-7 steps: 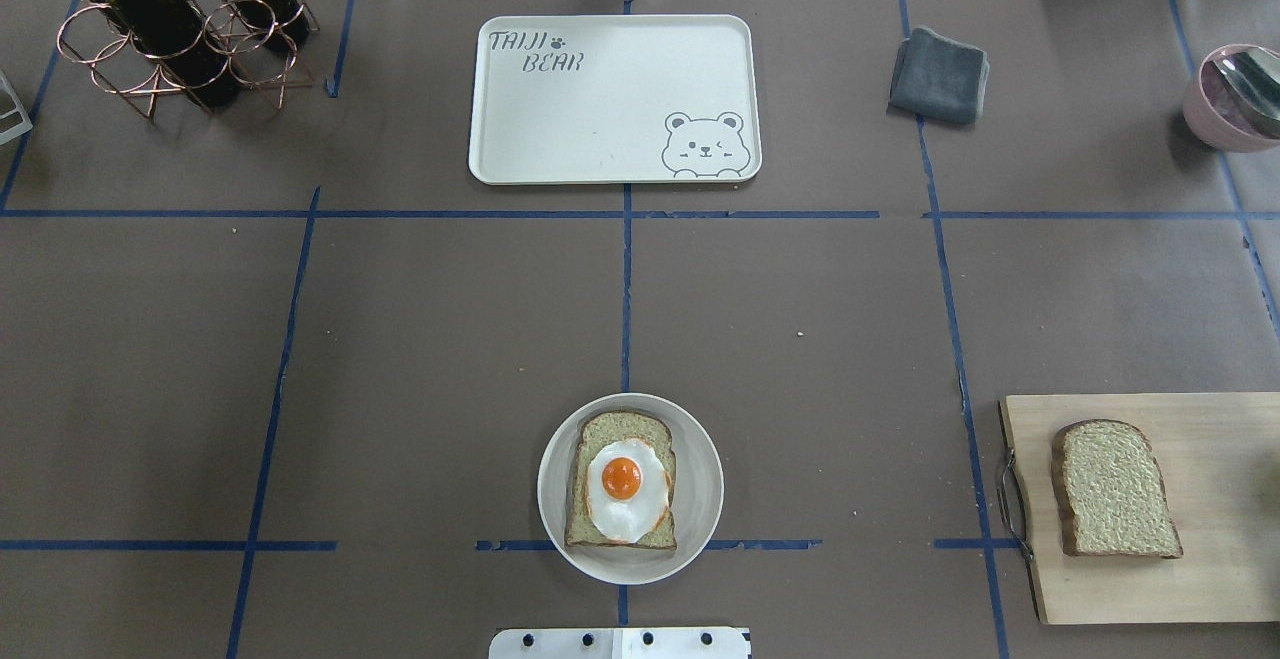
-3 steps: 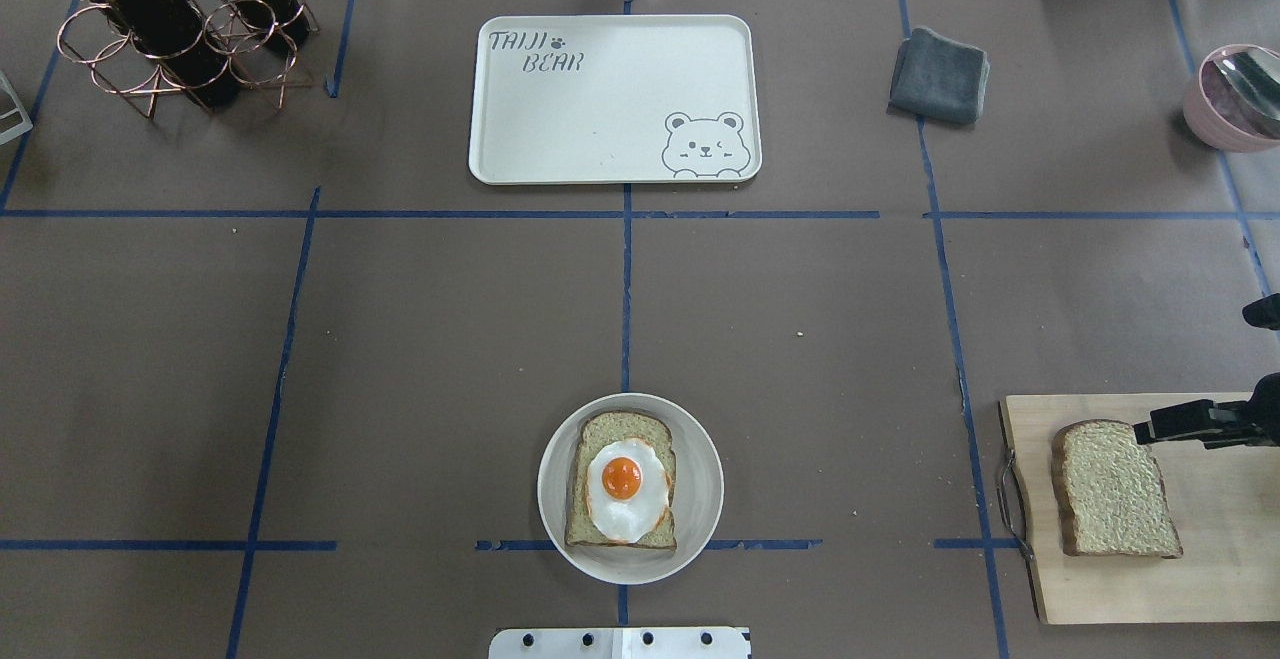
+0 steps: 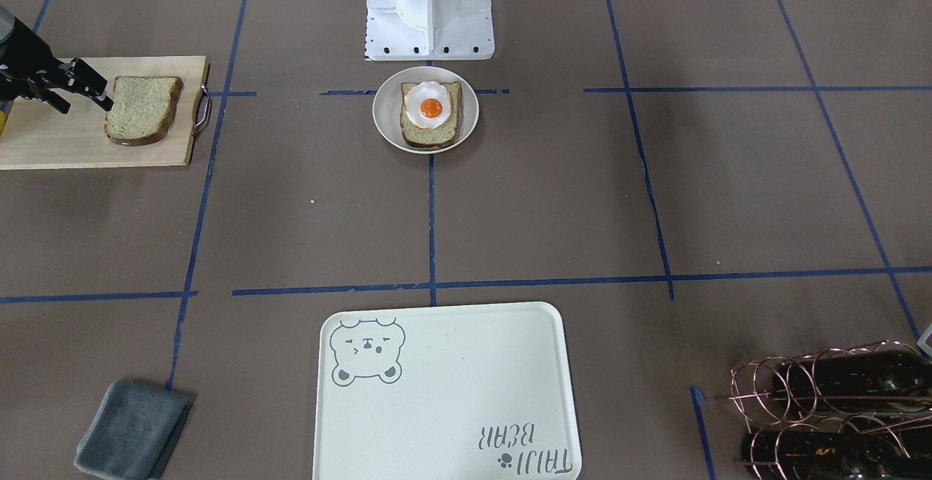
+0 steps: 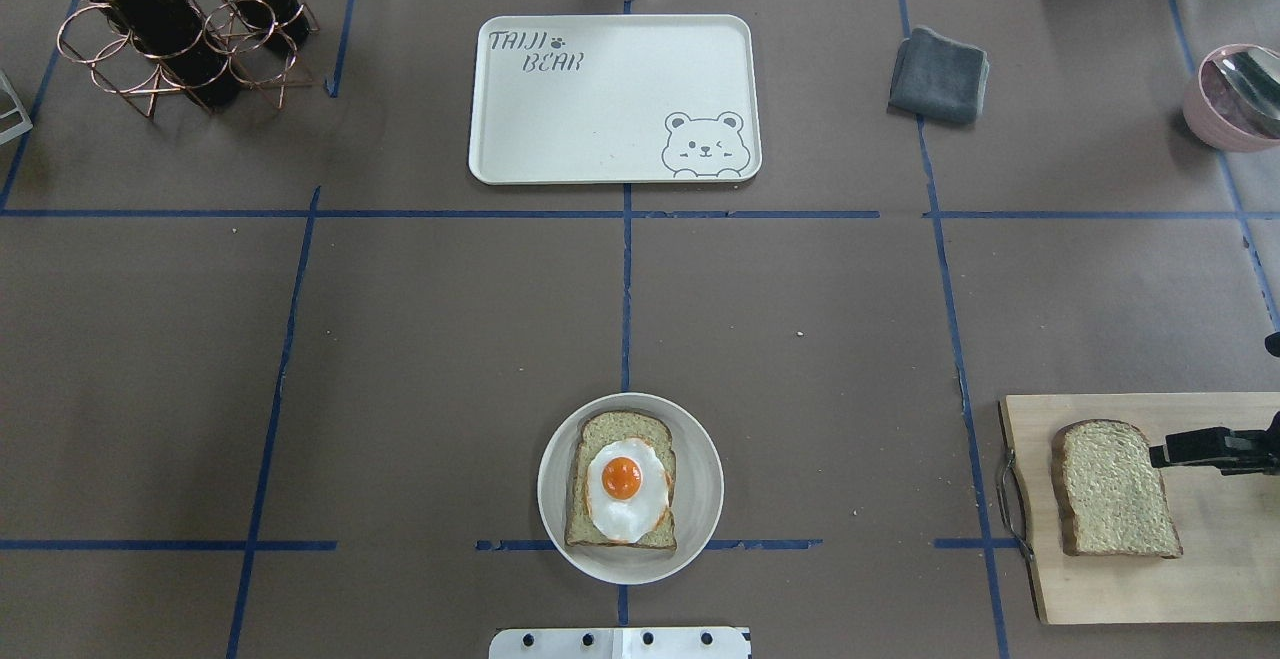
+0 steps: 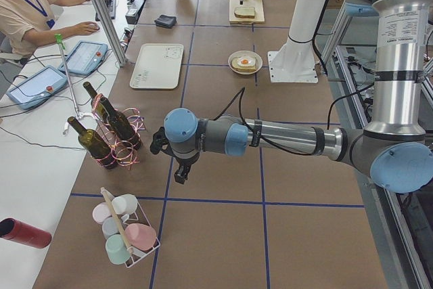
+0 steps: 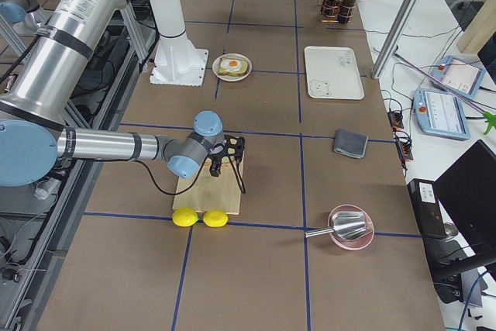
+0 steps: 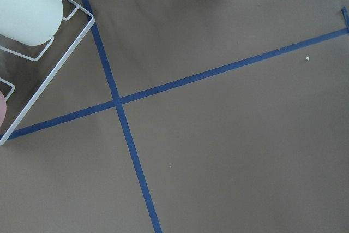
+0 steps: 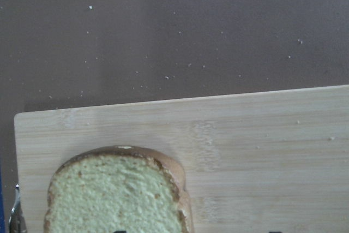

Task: Make sandwich and place on tray
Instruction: 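Reach the right gripper to the bread slice on the cutting board and grasp it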

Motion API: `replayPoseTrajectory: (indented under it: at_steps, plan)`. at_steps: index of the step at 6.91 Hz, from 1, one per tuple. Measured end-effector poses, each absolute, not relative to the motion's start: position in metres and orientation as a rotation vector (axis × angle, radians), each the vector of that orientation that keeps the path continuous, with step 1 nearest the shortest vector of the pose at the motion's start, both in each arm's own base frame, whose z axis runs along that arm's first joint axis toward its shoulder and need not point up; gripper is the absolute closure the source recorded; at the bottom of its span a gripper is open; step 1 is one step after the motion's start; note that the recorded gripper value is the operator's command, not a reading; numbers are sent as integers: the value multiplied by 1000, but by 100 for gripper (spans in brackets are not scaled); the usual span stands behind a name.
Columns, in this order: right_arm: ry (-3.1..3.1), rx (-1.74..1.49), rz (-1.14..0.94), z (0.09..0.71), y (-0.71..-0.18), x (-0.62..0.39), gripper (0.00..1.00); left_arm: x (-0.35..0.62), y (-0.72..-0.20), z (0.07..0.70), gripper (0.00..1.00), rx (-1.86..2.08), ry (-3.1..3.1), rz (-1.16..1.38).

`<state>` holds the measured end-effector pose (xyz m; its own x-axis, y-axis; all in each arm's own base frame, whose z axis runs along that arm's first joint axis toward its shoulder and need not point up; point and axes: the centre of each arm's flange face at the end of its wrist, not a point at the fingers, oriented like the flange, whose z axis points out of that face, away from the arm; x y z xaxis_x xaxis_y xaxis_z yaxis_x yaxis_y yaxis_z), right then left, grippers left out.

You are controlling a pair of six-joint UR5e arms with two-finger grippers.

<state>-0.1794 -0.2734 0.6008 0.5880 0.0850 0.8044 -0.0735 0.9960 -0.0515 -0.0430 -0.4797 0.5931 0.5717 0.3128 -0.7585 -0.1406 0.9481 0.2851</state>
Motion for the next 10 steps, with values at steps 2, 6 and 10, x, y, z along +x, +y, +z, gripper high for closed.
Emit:
replayPoseTrajectory:
  at_steps: [2, 6, 10]
  plan:
    - [-952, -17, 59, 595, -272, -194, 12, -43, -478, 594, 0, 203, 932, 269]
    - [-939, -41, 34, 604, -265, -202, 24, -43, -478, 593, 0, 205, 934, 270]
    - [-929, -57, 20, 611, -261, -208, 100, -42, -478, 593, 0, 206, 934, 270]
